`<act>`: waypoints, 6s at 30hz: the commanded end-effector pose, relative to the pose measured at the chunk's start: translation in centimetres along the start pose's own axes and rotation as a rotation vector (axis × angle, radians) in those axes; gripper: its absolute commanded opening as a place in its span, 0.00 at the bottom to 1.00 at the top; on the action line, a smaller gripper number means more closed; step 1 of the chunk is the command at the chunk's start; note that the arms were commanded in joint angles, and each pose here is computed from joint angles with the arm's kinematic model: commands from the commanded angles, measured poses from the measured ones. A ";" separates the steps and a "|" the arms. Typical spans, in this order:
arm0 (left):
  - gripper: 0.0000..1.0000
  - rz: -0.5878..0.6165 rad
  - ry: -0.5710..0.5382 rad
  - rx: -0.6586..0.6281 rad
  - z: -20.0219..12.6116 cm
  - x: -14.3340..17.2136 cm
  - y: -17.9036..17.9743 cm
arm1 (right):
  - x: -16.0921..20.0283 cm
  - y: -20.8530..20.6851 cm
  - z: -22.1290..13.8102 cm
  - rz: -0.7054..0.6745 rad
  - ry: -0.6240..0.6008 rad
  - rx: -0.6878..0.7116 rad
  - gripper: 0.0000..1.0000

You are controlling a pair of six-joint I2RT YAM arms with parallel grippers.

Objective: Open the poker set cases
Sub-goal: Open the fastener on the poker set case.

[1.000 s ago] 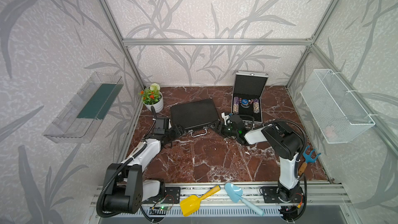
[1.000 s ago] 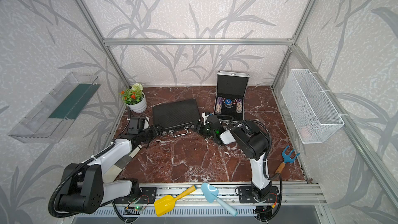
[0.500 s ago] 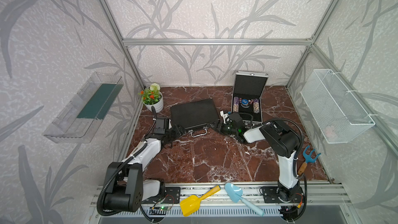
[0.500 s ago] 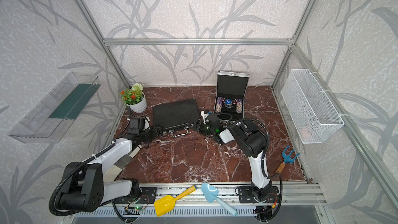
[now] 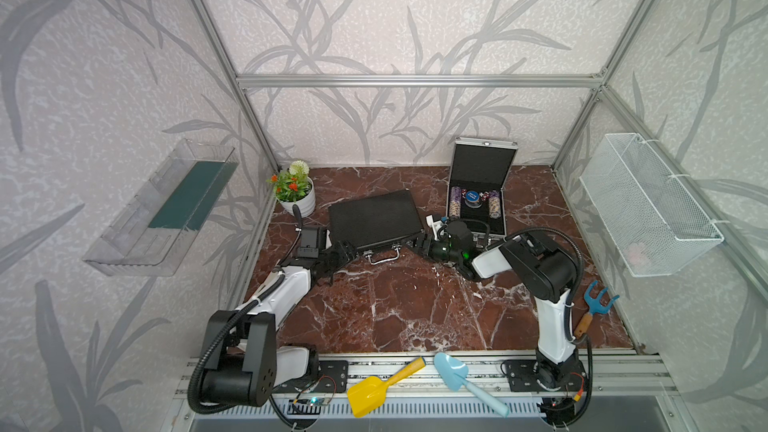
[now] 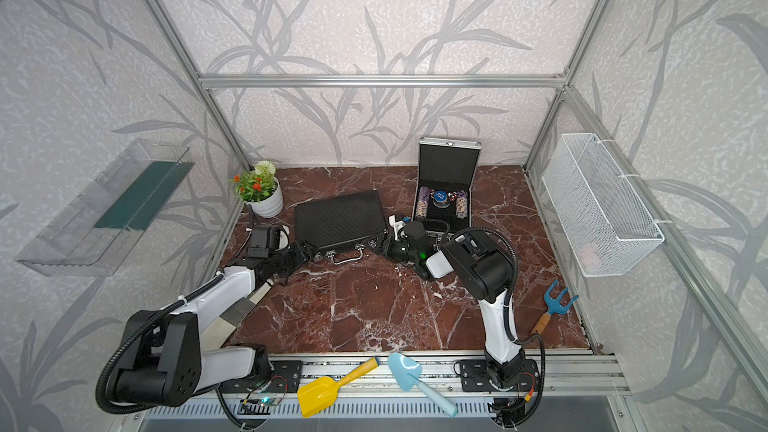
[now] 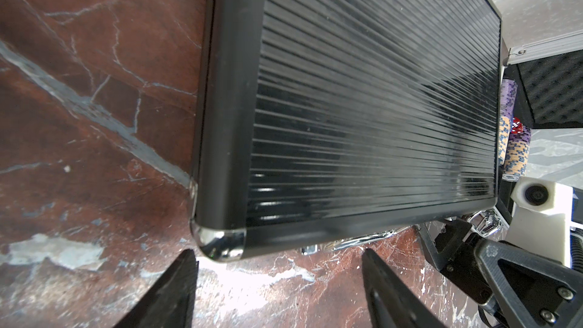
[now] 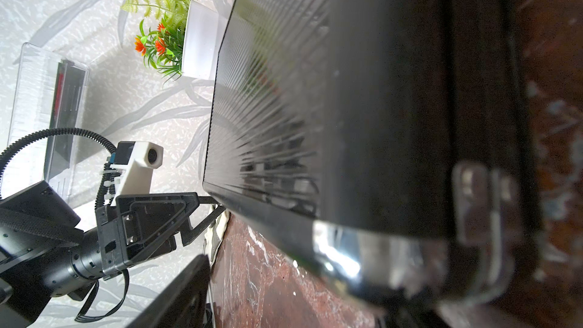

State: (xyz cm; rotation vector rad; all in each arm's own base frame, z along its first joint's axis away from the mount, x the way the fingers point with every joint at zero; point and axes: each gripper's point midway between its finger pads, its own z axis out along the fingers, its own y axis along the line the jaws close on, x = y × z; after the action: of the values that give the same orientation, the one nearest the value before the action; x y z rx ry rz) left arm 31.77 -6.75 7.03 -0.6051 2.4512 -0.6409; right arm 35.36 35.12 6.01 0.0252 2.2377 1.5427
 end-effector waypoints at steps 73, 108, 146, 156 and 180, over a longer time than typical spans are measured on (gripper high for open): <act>0.84 0.137 -0.064 0.155 -0.7 2.3 -3.7 | -4.4 1.1 -4.7 -0.331 0.004 0.399 0.85; 0.53 0.199 -0.033 0.396 1.5 2.0 -4.3 | -5.9 0.6 -2.4 -0.390 0.057 0.430 0.86; 0.55 0.157 -0.081 0.440 -2.5 2.7 -5.2 | -6.4 2.0 -3.4 -0.351 0.022 0.384 0.88; 0.56 0.117 -0.103 0.446 -3.0 2.8 -5.0 | -5.9 2.4 -3.8 -0.327 0.022 0.366 0.88; 0.57 0.087 -0.119 0.440 -3.3 2.4 -5.0 | -7.7 -0.7 -3.0 -0.373 0.052 0.567 0.81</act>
State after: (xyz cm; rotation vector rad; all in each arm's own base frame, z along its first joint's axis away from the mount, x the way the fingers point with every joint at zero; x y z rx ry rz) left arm 28.88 -10.69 9.50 -0.3922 2.1817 -1.0245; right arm 41.72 30.36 10.26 -0.2558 2.4053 0.7361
